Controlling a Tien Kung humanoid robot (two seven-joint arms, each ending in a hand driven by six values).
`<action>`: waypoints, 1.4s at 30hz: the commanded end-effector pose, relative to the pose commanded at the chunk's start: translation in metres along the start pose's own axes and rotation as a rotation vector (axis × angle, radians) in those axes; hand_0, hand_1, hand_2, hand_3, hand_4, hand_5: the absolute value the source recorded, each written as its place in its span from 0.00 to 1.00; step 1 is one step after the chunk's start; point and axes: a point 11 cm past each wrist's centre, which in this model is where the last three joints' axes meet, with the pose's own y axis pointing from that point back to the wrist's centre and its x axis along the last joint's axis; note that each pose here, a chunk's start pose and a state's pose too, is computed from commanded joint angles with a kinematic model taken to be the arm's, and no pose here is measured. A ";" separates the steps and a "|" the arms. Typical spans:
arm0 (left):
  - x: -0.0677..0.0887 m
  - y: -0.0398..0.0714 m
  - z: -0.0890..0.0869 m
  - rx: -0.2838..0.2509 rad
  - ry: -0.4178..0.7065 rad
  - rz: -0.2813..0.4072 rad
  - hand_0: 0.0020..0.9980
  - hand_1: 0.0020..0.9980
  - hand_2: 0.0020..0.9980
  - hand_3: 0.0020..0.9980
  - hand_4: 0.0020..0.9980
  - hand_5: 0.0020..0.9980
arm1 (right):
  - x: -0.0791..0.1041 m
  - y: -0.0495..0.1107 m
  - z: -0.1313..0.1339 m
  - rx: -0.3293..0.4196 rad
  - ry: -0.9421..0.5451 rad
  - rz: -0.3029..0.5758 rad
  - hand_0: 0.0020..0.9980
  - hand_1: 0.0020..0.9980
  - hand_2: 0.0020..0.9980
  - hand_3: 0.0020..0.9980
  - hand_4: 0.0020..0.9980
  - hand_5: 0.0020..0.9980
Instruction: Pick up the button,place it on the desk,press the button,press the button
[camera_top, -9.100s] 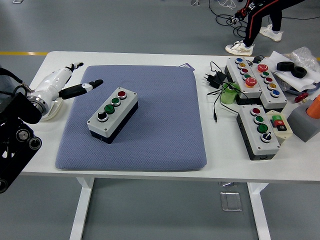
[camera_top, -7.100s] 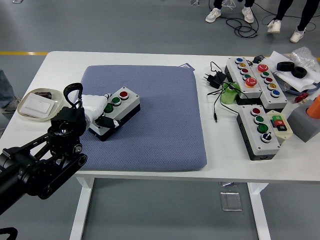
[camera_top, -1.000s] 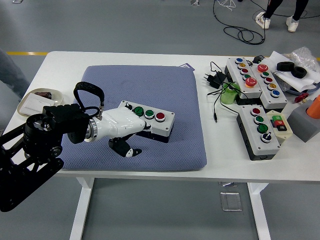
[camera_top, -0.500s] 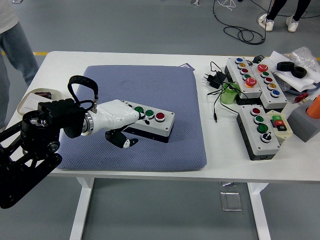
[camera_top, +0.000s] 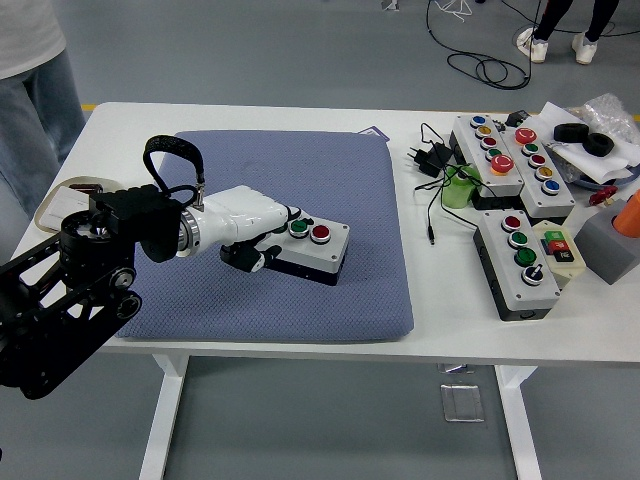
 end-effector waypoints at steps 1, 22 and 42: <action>0.000 -0.003 -0.001 0.004 0.000 -0.003 0.11 0.01 0.04 0.94 0.36 0.00 | 0.000 0.000 -0.001 0.001 0.000 0.000 0.64 0.47 0.62 0.56 0.30 0.22; -0.014 -0.014 -0.020 0.060 -0.014 -0.075 0.11 0.00 0.04 0.94 0.37 0.00 | 0.001 0.001 -0.003 0.005 0.002 0.001 0.64 0.47 0.62 0.56 0.30 0.22; -0.018 -0.017 -0.013 0.054 -0.097 -0.124 0.11 0.00 0.04 0.90 0.39 0.00 | 0.002 0.001 -0.004 0.006 0.002 0.003 0.64 0.47 0.62 0.56 0.30 0.22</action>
